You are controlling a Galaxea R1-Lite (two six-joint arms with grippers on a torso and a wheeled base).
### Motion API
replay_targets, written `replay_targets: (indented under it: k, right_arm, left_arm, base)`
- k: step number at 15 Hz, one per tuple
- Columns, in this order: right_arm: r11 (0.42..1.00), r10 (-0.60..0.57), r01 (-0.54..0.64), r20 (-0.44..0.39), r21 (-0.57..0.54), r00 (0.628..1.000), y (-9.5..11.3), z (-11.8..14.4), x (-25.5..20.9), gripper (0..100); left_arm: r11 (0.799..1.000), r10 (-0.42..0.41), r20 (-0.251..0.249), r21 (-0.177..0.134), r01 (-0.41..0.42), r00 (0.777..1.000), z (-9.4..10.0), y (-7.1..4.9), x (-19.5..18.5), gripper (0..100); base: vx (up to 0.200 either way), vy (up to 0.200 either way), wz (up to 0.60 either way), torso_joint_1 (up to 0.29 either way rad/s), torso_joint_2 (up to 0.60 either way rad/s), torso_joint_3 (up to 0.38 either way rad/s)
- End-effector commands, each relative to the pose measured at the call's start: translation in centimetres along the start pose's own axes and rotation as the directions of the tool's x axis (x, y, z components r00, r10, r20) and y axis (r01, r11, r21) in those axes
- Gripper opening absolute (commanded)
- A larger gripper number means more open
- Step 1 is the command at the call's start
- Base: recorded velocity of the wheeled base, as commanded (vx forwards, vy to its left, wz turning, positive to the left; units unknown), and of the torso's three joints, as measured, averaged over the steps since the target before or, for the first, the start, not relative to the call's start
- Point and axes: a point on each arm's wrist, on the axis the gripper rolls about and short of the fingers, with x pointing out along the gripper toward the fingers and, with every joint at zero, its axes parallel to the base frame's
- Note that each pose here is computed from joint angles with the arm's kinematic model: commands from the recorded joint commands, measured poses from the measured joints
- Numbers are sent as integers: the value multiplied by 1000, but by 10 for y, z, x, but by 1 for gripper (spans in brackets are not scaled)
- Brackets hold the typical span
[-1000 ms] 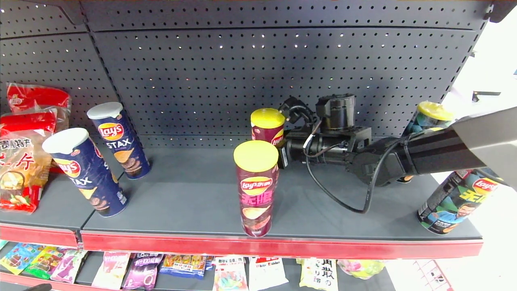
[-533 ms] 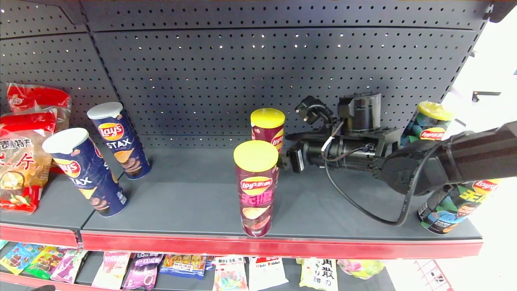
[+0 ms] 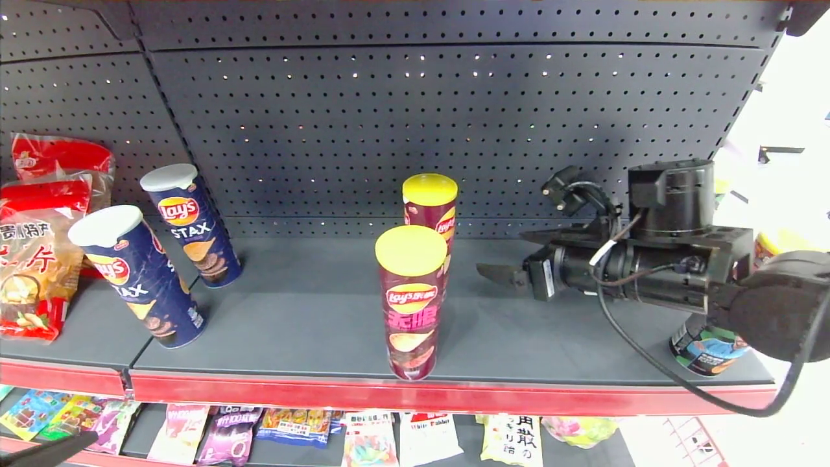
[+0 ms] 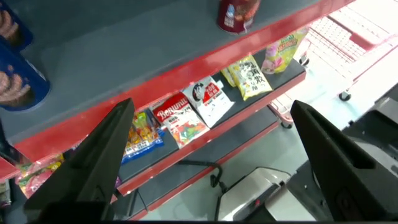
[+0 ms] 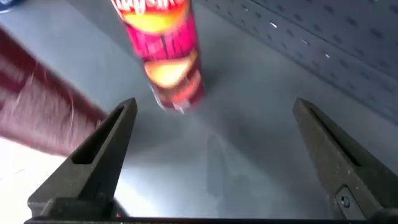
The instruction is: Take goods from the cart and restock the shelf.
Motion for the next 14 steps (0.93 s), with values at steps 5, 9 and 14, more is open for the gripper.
replay_targets:
  k: [5,9,14]
  right_arm:
    - [999,-36,37,94,-15,995,34,-57,-154,100]
    - [997,-64,71,222,-23,973,50,-107,-216,100]
    - [944,-331,319,284,87,900,53,-138,-247,100]
  left_arm:
    - [998,58,-177,-26,-64,982,39,15,47,100]
    - [998,40,-255,-40,-52,966,48,24,88,100]
    - [998,49,-345,-14,-57,937,45,30,160,100]
  base:
    - [0,0,0,0,0,0]
    - [0,0,0,0,0,0]
    - [0,0,0,0,0,0]
